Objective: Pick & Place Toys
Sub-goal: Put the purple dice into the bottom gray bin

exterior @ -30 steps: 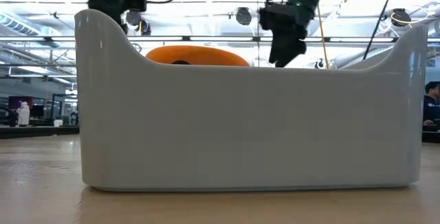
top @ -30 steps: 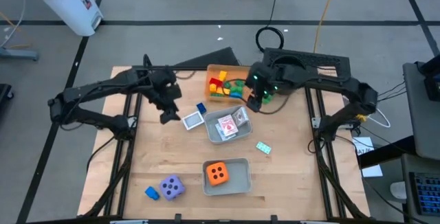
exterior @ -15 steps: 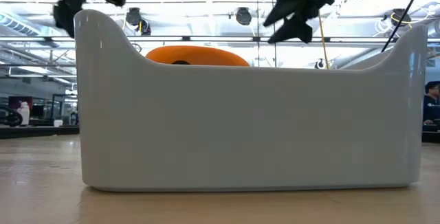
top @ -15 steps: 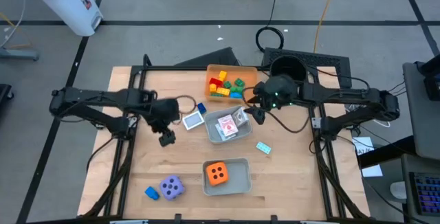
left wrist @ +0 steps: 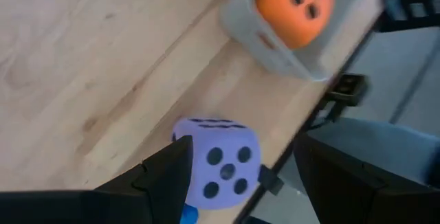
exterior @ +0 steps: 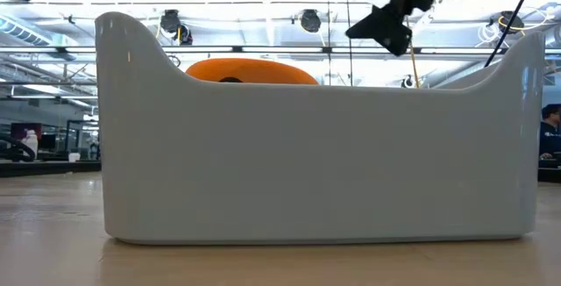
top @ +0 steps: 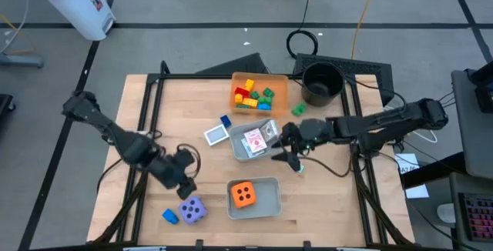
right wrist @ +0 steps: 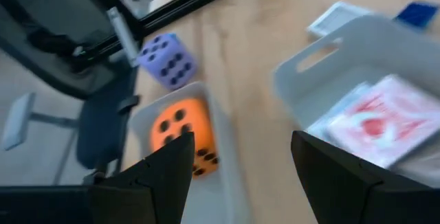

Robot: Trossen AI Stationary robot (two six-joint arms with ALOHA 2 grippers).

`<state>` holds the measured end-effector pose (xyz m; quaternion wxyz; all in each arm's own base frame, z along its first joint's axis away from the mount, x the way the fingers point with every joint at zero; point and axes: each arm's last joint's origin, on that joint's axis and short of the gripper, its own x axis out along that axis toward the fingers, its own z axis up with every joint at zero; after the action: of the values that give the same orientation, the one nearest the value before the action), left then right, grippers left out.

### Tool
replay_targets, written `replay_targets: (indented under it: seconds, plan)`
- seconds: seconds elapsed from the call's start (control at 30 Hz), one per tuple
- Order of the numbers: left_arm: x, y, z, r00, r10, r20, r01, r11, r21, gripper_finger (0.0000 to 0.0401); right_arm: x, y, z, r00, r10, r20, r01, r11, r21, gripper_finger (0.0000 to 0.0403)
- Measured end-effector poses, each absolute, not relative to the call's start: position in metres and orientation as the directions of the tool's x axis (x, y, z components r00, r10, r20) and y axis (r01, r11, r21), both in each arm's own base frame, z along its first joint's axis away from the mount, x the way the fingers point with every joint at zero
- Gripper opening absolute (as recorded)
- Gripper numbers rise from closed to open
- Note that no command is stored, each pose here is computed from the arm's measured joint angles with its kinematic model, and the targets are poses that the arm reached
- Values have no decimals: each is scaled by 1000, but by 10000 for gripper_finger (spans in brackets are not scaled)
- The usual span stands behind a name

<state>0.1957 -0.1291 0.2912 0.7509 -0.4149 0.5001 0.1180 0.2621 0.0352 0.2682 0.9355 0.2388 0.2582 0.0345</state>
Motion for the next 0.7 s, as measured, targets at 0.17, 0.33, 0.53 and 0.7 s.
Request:
replay_targets:
  seconds: [0.17,0.33,0.53,0.7]
  plan:
    - [191,-157,273,384,-238,-892,-633,636,-442,259,257,52,255,852,239,-465,31,864,502,238]
    - [194,-178,257,296,-246,-923,-690,614,-384,253,255,57,252,843,255,-474,19,866,499,238]
    - [214,-208,262,268,-274,-924,-647,659,-383,215,255,56,252,862,187,-471,67,880,471,238]
    - [232,-223,270,185,-227,-956,-595,748,-293,177,255,57,252,864,189,-466,63,879,473,238]
